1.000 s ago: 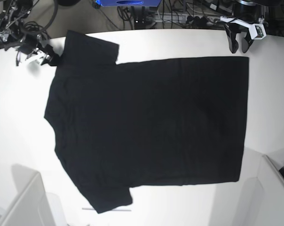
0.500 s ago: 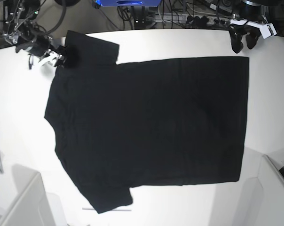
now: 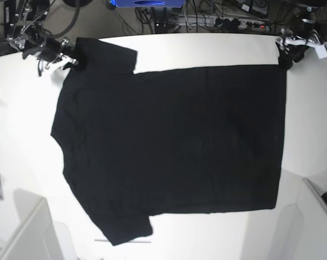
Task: Fold the T-shirt properly
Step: 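Close both grippers on the shoulder corners of the shirt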
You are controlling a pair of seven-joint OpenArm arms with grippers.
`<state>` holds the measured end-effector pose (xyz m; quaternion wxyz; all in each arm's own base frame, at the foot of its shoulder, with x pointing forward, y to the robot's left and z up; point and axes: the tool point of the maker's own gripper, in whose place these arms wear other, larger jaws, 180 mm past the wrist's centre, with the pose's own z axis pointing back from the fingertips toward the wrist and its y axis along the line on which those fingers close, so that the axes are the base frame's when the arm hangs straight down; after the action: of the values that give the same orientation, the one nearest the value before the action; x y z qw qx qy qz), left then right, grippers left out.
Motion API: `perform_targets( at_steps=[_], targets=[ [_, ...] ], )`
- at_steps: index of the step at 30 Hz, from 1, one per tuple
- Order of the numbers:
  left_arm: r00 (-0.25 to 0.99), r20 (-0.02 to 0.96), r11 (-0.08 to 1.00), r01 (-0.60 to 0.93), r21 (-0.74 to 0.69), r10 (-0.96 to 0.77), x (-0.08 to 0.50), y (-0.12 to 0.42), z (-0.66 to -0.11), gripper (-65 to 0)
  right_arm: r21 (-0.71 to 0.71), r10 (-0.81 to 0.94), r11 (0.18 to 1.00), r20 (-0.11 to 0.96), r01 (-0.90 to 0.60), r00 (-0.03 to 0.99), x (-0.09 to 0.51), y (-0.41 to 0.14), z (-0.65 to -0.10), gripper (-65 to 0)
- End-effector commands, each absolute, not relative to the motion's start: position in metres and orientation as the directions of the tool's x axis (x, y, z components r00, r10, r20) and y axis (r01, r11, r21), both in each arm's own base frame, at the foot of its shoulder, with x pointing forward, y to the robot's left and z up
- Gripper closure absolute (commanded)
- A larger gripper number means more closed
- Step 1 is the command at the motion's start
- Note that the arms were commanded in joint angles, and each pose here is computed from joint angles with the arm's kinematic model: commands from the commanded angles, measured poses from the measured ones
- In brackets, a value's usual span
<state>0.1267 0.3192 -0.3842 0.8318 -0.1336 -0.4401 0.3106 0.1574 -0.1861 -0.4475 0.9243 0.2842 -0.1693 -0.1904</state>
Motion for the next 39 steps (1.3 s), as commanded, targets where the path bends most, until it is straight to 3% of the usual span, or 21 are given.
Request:
perform_targets(
  at_steps=[1,7,14,34,36,39],
  targets=[
    [0.405,0.656,0.768,-0.404,-0.497,0.637,0.126,0.327,-0.378,-43.3,0.553,-0.429,0.786,0.169,0.274,0.887,0.146,-0.190,-0.453,0.0],
    [0.463,0.570,0.733,-0.469,-0.493,0.679,0.123,0.344,-0.392,-43.3,0.556,-0.438,0.778,0.145,0.293,0.887,0.142,-0.190,-0.459,0.0],
    [0.523,0.602,0.794,-0.463,-0.394,0.604,0.131,0.335,-0.411,-43.3,0.556,-0.438,0.778,0.147,0.292,0.887,0.142,-0.190,-0.459,0.0],
    [0.518,0.602,0.794,-0.399,-0.458,0.607,0.168,0.307,-0.413,-42.6,0.557,-0.438,0.778,0.149,0.290,0.887,0.144,-0.190,-0.458,0.0],
    [0.519,0.603,0.796,-0.399,-0.455,0.605,0.168,0.307,-0.413,-36.9,0.557,-0.438,0.778,0.149,0.290,0.887,0.144,-0.190,-0.458,0.0],
    [0.520,0.603,0.797,-0.399,-0.454,0.604,0.168,0.307,-0.413,-20.4,0.557,-0.438,0.778,0.149,0.290,0.887,0.144,-0.190,-0.458,0.0]
  ],
)
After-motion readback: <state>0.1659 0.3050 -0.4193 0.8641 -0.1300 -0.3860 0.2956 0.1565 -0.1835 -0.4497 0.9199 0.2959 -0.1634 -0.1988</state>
